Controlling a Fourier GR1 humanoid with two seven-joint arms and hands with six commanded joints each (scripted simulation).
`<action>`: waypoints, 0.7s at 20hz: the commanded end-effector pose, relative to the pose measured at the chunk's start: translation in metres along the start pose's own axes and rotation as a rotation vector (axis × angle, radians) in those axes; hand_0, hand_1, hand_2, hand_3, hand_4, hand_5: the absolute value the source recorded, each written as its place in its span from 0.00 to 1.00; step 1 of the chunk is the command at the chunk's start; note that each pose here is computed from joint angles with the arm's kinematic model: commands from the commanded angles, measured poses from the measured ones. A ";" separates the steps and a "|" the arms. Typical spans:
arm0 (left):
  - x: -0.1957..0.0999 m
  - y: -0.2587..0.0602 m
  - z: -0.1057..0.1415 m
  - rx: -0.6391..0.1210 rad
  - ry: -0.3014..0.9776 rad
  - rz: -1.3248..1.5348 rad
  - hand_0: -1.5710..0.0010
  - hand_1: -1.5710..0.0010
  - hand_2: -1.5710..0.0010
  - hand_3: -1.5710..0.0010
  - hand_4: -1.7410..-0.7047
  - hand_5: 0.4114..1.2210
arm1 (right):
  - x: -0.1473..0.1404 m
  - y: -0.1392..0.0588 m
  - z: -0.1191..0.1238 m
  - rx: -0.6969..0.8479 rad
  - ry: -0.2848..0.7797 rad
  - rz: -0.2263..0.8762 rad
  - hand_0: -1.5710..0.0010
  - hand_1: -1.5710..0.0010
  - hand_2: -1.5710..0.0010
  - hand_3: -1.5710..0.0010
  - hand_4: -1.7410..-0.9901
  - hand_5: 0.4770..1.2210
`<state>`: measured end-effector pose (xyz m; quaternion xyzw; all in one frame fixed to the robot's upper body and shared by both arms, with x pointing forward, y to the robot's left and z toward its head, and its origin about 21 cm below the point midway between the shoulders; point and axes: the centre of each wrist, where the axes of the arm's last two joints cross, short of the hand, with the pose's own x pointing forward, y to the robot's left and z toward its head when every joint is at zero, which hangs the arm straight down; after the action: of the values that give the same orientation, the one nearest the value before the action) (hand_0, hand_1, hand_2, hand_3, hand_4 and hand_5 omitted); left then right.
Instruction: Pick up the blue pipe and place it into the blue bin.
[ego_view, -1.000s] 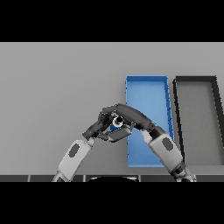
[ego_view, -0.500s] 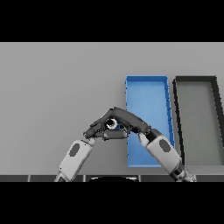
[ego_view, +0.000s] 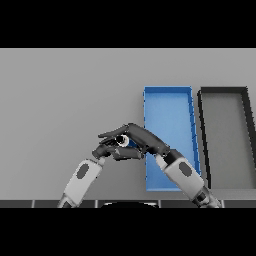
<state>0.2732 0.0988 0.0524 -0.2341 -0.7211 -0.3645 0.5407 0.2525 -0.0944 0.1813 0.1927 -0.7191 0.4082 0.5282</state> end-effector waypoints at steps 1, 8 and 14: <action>0.001 0.001 0.002 -0.012 0.002 -0.006 0.62 0.65 0.66 0.70 0.52 1.00 | 0.003 -0.002 0.001 -0.002 0.008 0.000 0.00 0.00 0.00 0.01 0.00 0.99; 0.000 0.000 0.003 0.019 0.122 0.014 0.92 0.93 0.93 0.94 0.74 0.29 | 0.001 0.003 0.002 -0.025 0.007 0.016 0.00 0.00 0.00 0.00 0.00 1.00; -0.005 0.002 0.001 0.034 0.157 0.000 0.98 0.98 0.98 0.98 0.78 0.09 | 0.006 -0.005 0.000 -0.040 -0.055 -0.105 0.00 0.00 0.00 0.00 0.00 1.00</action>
<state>0.2763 0.1009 0.0481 -0.1953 -0.6830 -0.3693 0.5991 0.2543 -0.0966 0.1886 0.2307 -0.7304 0.3602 0.5325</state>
